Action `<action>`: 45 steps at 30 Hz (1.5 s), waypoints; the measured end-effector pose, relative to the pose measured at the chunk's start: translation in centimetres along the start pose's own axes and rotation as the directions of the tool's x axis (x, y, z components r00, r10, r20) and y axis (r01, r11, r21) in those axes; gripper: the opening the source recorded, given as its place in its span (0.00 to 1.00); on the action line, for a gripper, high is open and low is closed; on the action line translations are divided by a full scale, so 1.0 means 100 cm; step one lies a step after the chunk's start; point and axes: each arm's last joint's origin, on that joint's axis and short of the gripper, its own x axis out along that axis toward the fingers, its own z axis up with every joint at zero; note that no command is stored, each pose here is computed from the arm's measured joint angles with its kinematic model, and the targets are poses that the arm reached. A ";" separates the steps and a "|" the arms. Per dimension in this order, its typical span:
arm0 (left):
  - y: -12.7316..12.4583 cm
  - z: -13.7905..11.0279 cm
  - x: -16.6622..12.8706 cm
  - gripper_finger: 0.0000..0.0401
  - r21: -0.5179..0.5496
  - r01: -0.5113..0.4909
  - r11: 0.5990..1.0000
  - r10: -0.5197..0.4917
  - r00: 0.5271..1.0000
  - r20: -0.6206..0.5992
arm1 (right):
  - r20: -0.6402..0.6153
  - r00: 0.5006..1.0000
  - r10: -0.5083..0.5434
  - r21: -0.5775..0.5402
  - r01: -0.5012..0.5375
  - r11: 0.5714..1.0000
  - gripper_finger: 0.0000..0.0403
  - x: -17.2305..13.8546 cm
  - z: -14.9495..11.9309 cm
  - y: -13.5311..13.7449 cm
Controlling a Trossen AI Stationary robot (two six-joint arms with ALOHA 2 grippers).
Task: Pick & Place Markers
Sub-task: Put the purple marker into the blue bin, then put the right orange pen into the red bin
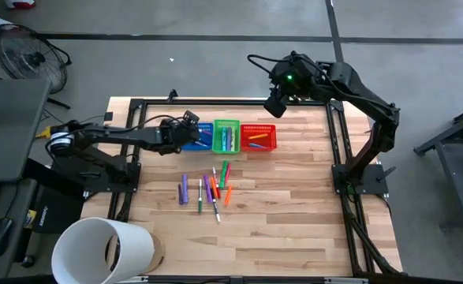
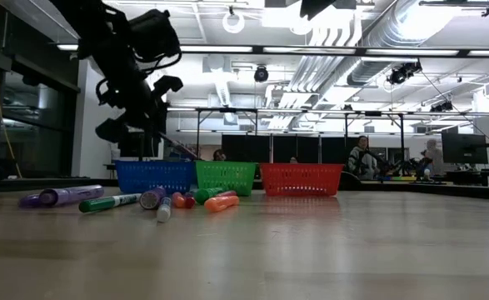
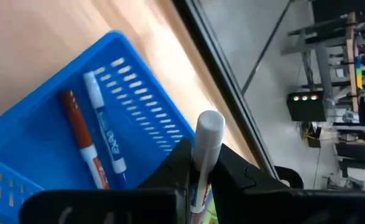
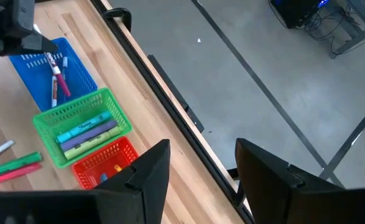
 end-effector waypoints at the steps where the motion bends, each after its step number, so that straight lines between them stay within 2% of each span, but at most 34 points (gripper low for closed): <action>1: 0.001 -0.001 0.001 0.07 -0.012 -0.006 1.000 0.006 1.000 -0.004 | 0.000 1.000 0.000 0.000 0.000 1.000 0.42 0.000 0.000 0.000; 9: 0.007 0.001 0.002 0.07 0.016 -0.064 0.998 0.064 0.998 0.001 | 0.000 1.000 0.002 0.004 -0.002 1.000 0.42 0.000 0.000 0.000; 16: 0.008 0.000 0.002 0.30 0.026 -0.080 0.996 0.081 0.997 -0.021 | 0.000 1.000 0.003 0.007 -0.003 1.000 0.42 0.000 0.000 0.000; 21: 0.008 0.000 0.002 0.40 0.034 -0.081 0.996 0.082 0.996 -0.025 | 0.000 1.000 0.003 0.007 -0.003 1.000 0.42 0.000 0.000 0.000; 28: 0.007 0.001 0.001 0.43 0.074 -0.071 0.995 0.073 0.997 -0.023 | 0.000 1.000 0.003 0.008 -0.003 1.000 0.42 0.000 0.000 0.000; 34: -0.007 0.005 -0.009 0.43 0.156 0.042 0.987 -0.040 0.999 -0.017 | -0.003 0.999 0.044 0.007 -0.044 0.999 0.42 0.000 0.000 0.001; 39: -0.025 0.012 -0.023 0.43 0.311 0.178 0.934 -0.182 0.983 -0.015 | -0.023 0.987 0.159 0.000 -0.160 0.987 0.42 0.000 -0.002 0.005; 45: -0.042 0.018 -0.039 0.43 0.496 0.306 0.812 -0.312 0.947 -0.073 | -0.044 0.949 0.313 -0.023 -0.314 0.949 0.42 -0.002 -0.003 0.009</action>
